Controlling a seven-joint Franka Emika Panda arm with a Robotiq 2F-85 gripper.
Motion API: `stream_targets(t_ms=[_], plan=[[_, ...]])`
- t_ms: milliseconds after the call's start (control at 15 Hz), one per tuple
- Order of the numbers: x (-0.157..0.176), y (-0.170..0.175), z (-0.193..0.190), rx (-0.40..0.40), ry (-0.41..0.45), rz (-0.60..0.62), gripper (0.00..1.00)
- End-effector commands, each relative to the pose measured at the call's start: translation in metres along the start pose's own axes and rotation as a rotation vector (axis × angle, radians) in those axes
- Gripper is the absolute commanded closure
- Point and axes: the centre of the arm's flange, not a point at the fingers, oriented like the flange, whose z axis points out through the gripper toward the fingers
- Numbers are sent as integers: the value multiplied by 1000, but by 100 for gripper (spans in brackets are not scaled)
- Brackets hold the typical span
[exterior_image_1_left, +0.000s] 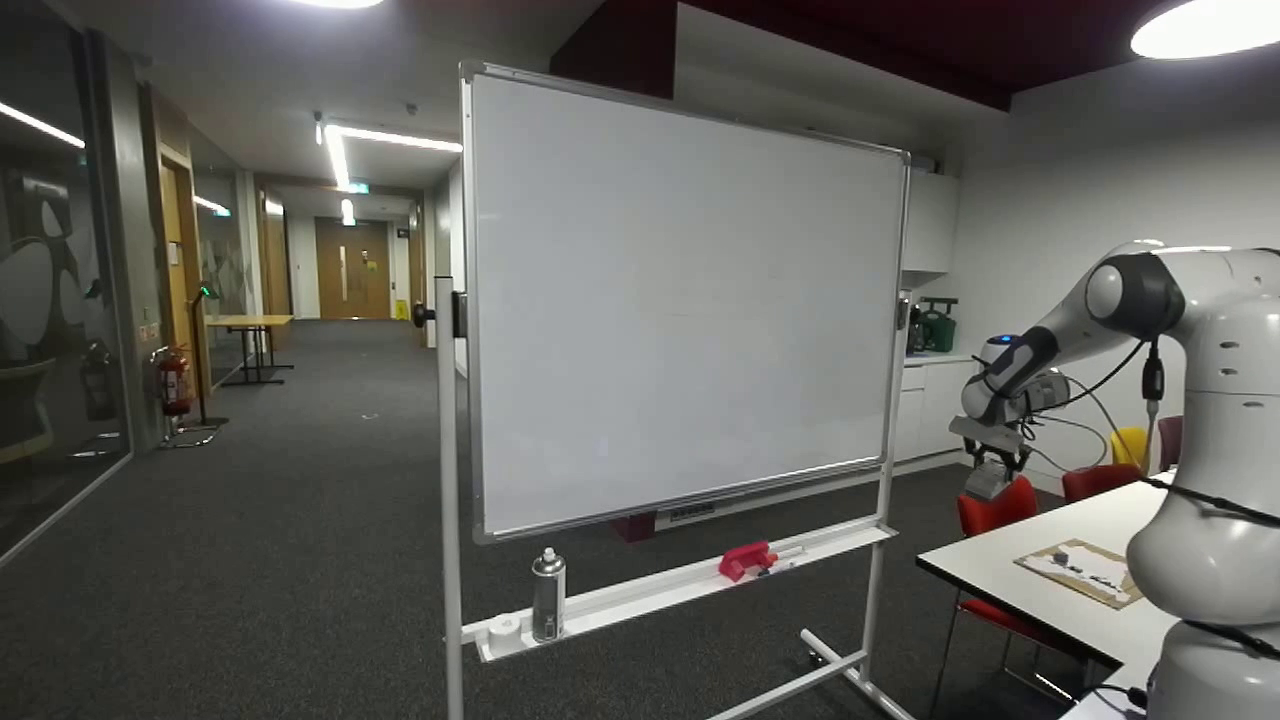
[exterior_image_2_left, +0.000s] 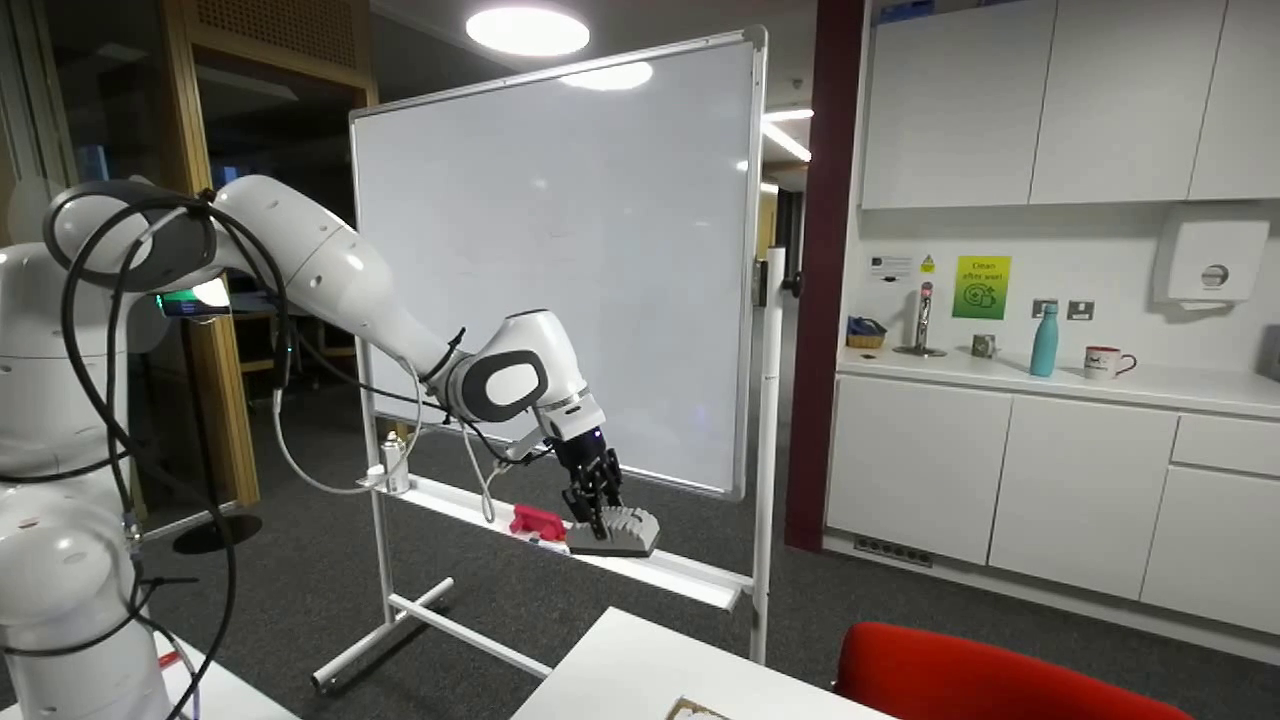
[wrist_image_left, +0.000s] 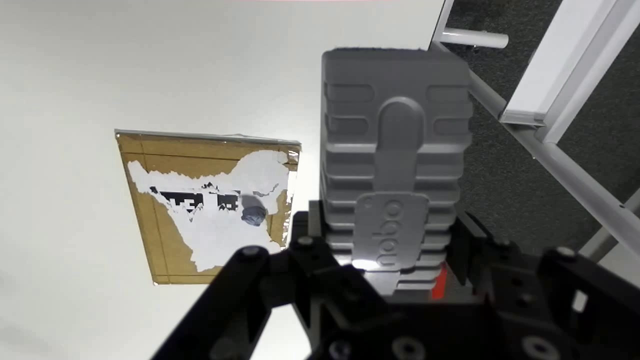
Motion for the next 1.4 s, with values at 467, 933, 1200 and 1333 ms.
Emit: stream_targets(t_ms=[467, 933, 1200, 1333], plan=[[-6, -12, 82, -141, -27, 19, 66], [-18, -27, 136, -182, -77, 53, 66], [-25, -32, 153, -191, -88, 66, 66], [-26, -35, 161, -195, -95, 73, 66]])
